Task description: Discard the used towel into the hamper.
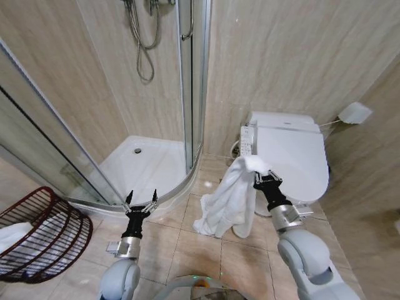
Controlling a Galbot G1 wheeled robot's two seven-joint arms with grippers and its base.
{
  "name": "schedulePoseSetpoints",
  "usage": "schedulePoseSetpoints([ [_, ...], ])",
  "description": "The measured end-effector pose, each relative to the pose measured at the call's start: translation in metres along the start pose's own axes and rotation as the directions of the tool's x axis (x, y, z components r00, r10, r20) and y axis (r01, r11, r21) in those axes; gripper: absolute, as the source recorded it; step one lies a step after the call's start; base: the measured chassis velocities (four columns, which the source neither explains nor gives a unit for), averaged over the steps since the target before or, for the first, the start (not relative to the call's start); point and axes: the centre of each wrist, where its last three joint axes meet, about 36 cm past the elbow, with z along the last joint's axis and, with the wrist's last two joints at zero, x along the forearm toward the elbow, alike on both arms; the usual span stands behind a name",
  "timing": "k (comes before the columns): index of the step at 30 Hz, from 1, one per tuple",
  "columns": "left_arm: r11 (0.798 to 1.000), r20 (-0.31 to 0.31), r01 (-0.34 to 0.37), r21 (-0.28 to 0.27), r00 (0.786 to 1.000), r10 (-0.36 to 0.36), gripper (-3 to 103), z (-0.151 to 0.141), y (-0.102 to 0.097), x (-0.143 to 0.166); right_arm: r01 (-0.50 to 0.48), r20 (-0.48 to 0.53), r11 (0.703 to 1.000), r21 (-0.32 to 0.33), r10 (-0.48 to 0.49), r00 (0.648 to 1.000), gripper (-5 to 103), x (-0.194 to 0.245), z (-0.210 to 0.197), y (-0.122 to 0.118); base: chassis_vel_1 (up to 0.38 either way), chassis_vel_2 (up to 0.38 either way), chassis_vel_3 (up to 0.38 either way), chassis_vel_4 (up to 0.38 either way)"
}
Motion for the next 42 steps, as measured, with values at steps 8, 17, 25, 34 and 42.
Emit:
schedulePoseSetpoints([
  [8,1.000,0.001,0.004,0.003,1.000,-0.004,100,-0.001,0.000,-0.001,0.019,0.009,1.000,-0.001,-0.019,1.000,9,-0.002,-0.001,0.004,0.000,0.000,0.000,0.000],
  [17,1.000,0.002,0.007,0.003,1.000,-0.007,100,-0.001,0.000,0.000,0.022,0.008,1.000,0.003,-0.022,1.000,9,-0.004,0.001,0.002,0.020,0.021,0.026,0.020],
  [25,1.000,0.007,0.012,0.004,1.000,-0.012,100,-0.003,-0.002,0.001,0.028,0.011,1.000,0.001,-0.028,1.000,9,-0.003,-0.001,0.002,0.052,0.053,0.070,0.050],
  [34,1.000,0.008,0.017,0.005,1.000,-0.017,100,-0.004,-0.003,0.007,0.039,0.012,0.999,-0.002,-0.039,0.999,9,-0.002,0.000,0.004,0.060,0.053,0.066,0.056],
  [42,1.000,0.014,0.021,0.003,1.000,-0.021,100,-0.005,-0.003,0.010,0.044,0.013,0.999,0.000,-0.044,0.999,9,-0.002,0.000,0.004,0.091,0.090,0.091,0.097],
])
